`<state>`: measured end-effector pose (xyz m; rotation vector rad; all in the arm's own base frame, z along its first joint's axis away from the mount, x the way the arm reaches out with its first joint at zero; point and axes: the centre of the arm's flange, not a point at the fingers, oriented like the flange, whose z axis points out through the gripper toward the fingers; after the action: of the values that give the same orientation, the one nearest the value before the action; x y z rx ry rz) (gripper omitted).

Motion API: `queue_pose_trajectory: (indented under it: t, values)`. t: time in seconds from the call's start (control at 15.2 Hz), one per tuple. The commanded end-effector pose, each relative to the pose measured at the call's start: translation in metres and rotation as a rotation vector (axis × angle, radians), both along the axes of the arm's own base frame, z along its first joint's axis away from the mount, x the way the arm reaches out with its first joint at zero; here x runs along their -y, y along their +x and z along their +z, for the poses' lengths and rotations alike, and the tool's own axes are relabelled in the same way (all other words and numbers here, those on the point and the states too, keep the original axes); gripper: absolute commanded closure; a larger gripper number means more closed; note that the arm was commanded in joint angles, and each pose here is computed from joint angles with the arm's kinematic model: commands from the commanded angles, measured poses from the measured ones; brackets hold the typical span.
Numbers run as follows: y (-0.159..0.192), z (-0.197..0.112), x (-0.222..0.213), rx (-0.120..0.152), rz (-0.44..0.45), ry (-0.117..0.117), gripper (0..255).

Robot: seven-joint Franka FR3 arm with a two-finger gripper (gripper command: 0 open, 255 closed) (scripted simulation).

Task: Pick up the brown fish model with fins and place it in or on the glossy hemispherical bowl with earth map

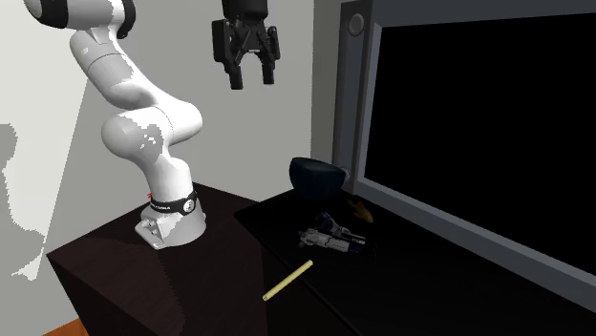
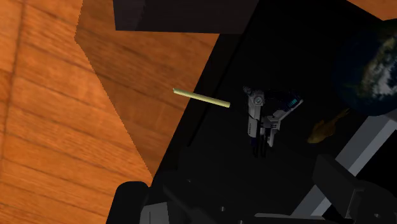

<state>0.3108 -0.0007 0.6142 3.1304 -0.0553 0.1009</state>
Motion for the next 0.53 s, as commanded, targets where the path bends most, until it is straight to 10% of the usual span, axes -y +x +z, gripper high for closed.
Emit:
queue_pose_trajectory:
  t: [0.0,0.46]
  values:
    - [0.000,0.000,0.000,0.000,0.000,0.000,0]
    - [0.026,-0.070,-0.052,-0.008,-0.058,0.020,0]
